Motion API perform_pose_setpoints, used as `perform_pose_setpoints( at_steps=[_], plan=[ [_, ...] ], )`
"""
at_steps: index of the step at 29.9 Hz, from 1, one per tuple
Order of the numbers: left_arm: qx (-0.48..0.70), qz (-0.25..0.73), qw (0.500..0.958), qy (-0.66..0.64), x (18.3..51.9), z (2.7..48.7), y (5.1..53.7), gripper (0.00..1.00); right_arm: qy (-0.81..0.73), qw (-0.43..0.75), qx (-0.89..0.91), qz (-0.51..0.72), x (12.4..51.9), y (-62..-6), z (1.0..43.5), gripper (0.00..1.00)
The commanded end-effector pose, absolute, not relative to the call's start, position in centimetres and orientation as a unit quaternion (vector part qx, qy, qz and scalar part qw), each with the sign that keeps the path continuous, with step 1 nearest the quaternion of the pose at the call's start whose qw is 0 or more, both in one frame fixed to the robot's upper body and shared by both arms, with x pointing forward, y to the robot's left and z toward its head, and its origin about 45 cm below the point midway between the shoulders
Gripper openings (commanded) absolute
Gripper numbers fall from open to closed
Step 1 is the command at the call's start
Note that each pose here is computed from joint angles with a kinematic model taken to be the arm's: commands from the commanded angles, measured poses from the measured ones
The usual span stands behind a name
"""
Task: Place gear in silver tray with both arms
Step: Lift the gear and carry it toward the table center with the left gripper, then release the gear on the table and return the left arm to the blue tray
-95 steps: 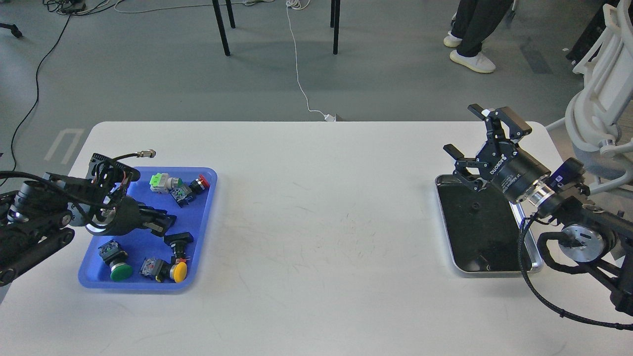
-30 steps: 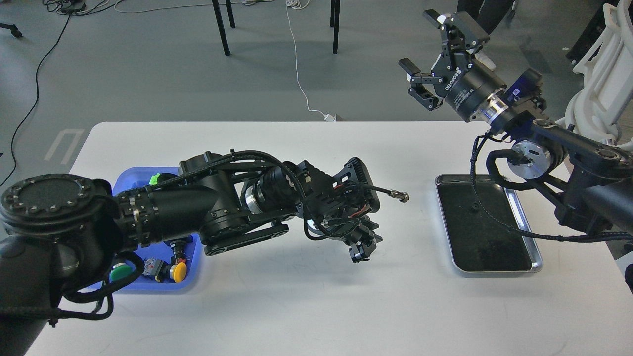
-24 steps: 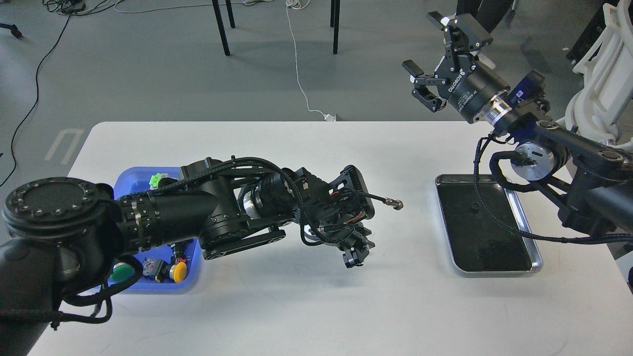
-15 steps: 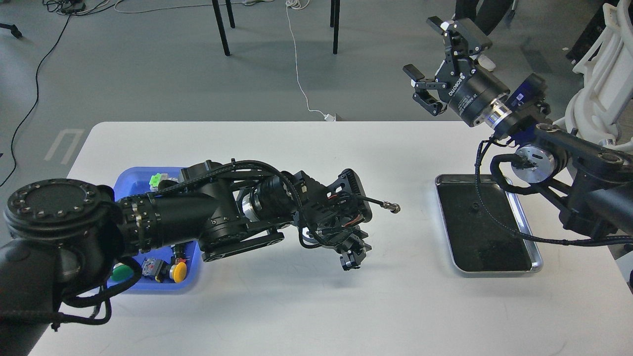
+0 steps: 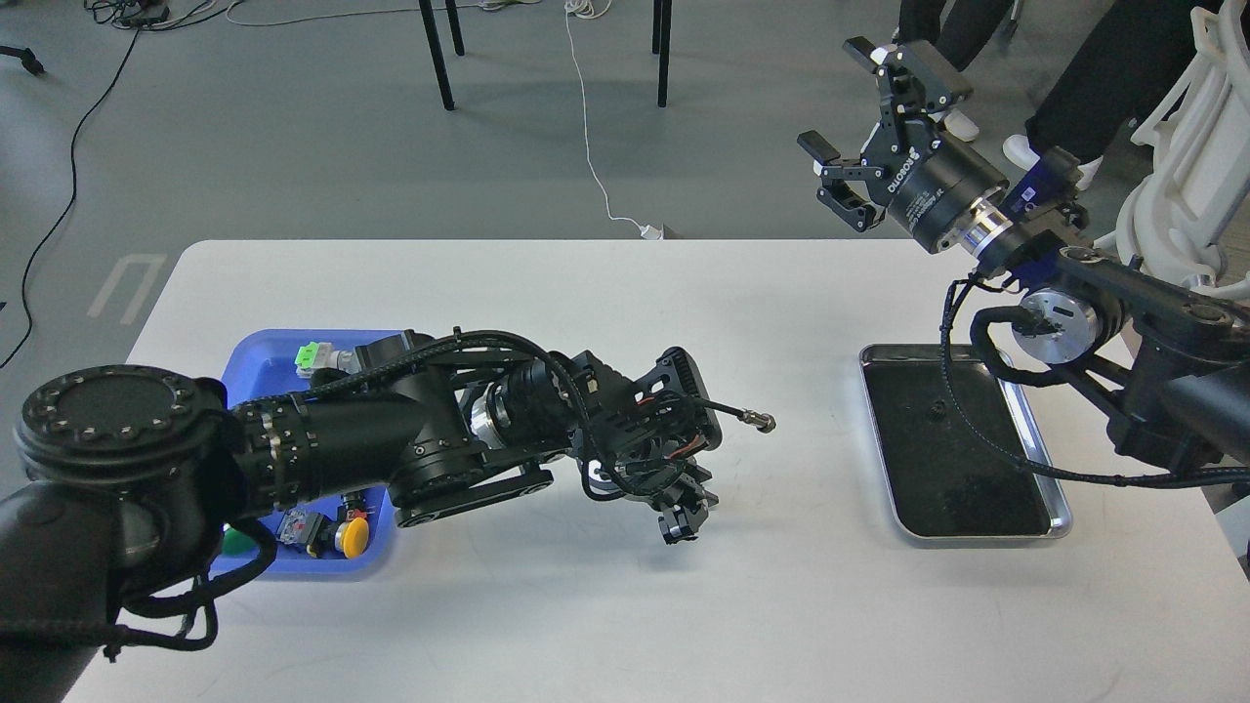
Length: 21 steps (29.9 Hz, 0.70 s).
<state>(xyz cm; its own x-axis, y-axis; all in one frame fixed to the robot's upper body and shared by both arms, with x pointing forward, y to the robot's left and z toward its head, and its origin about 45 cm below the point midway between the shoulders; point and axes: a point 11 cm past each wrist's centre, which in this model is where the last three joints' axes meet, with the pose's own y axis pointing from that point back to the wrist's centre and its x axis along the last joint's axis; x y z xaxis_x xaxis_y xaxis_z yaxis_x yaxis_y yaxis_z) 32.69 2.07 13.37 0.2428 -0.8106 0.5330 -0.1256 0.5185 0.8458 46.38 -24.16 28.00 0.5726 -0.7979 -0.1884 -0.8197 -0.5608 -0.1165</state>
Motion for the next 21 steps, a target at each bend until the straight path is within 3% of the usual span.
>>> perform_pose_setpoints(
  at_steps=[1, 11, 16, 21],
  plan=[
    [0.420, -0.257, 0.672, -0.553, 32.5, 12.9, 2.3, 0.28, 0.461, 0.095, -0.881, 0.055, 46.4, -24.7, 28.2, 0.98],
    [0.405, -0.252, 0.682, -0.554, 32.3, 13.7, 1.6, 0.76, 0.468, 0.090, -0.878, 0.053, 46.2, -25.7, 28.1, 0.98],
    [0.374, -0.200, 0.730, -0.536, 33.7, 17.3, 1.1, 0.86, 0.474, 0.086, -0.875, 0.053, 46.0, -26.8, 27.9, 0.98],
    [0.389, -0.086, 0.788, -0.470, 38.2, 20.4, 7.9, 0.95, 0.492, 0.080, -0.865, 0.064, 45.0, -29.1, 26.6, 0.98]
  ],
)
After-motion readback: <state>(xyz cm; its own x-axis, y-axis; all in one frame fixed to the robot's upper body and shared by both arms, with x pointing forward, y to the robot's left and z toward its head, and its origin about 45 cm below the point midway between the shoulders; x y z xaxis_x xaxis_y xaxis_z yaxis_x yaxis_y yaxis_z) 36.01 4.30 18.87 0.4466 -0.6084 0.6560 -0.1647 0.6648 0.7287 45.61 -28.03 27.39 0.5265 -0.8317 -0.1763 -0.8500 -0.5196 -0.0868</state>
